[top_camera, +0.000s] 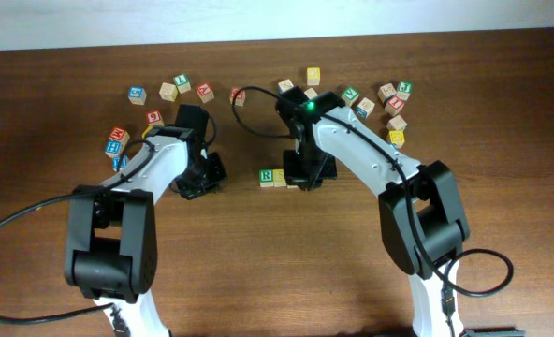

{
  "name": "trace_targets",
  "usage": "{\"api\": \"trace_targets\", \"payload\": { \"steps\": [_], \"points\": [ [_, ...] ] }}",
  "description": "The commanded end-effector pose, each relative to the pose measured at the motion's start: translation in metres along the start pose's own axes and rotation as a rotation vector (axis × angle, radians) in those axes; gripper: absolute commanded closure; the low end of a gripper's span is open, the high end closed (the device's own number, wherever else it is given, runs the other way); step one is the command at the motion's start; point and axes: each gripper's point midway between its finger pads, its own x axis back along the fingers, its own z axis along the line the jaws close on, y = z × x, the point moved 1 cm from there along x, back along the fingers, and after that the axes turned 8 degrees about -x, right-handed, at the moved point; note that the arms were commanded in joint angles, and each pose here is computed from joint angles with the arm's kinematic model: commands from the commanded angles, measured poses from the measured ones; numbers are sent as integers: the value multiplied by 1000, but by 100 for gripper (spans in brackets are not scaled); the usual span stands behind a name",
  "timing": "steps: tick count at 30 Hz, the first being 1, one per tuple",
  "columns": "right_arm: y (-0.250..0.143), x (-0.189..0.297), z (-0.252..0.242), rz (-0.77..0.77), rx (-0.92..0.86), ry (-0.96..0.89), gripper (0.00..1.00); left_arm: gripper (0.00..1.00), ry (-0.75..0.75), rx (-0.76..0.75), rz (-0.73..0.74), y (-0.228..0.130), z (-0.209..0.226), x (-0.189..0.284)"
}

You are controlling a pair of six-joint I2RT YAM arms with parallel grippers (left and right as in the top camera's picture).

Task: Spell out RSS

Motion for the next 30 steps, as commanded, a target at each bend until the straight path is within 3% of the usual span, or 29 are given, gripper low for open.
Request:
{"api": "trace_targets", "payload": {
  "steps": [1,30],
  "points": [
    [-11,-13,3,44,51,11,96,100,37,54,4,0,14,-1],
    [-2,-37,12,2,35,80,96,100,38,53,6,0,14,-1]
  ]
}}
